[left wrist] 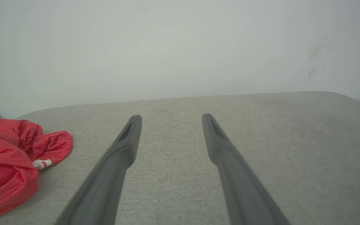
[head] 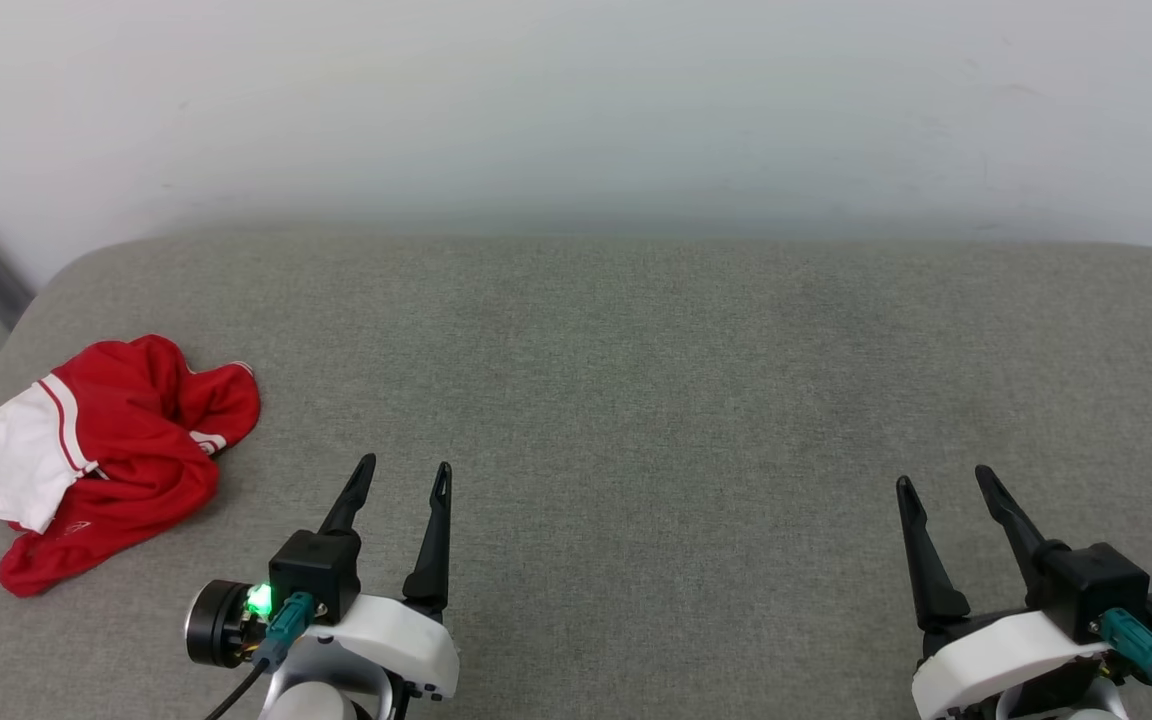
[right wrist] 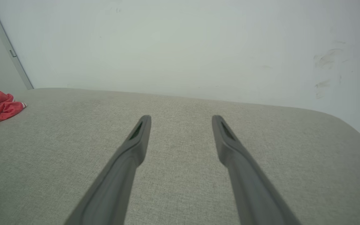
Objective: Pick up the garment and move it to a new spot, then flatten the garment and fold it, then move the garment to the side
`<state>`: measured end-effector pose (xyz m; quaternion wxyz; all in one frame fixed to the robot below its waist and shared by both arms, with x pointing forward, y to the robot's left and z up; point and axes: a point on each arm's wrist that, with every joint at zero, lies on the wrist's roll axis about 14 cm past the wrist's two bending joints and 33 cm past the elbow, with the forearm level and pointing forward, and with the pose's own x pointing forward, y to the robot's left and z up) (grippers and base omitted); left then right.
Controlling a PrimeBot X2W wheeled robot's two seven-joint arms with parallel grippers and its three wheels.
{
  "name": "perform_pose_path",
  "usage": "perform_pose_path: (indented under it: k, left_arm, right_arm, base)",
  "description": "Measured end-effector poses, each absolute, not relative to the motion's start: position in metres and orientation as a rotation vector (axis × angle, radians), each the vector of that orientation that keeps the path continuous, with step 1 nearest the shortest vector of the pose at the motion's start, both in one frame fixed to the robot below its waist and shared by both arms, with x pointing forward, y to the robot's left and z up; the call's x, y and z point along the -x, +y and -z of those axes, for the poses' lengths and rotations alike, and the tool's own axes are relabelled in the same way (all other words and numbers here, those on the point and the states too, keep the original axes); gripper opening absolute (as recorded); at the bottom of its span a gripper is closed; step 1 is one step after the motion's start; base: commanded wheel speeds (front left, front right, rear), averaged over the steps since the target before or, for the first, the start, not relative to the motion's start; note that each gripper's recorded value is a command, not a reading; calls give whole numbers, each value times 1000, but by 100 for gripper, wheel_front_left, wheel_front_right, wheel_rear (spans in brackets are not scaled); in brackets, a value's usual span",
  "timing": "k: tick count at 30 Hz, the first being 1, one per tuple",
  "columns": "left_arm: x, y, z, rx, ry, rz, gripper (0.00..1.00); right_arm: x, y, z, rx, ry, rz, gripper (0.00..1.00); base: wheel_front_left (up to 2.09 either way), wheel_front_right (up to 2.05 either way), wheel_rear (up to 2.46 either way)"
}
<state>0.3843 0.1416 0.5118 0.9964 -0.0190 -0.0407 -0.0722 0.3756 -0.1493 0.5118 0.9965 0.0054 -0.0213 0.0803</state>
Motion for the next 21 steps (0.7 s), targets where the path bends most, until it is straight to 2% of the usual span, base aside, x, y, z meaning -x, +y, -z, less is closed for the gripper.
perform_pose_path:
  k: [12, 21]
  left_arm:
    - [-380, 164, -512, 64, -83, 67, 100]
    - [-363, 216, -509, 73, -77, -113, 100]
  right_arm:
    - [-382, -141, -515, -48, -58, -182, 100]
    - [-394, -100, -527, -57, -96, -301, 100]
  base:
    - [0, 0, 0]
    - [0, 0, 0]
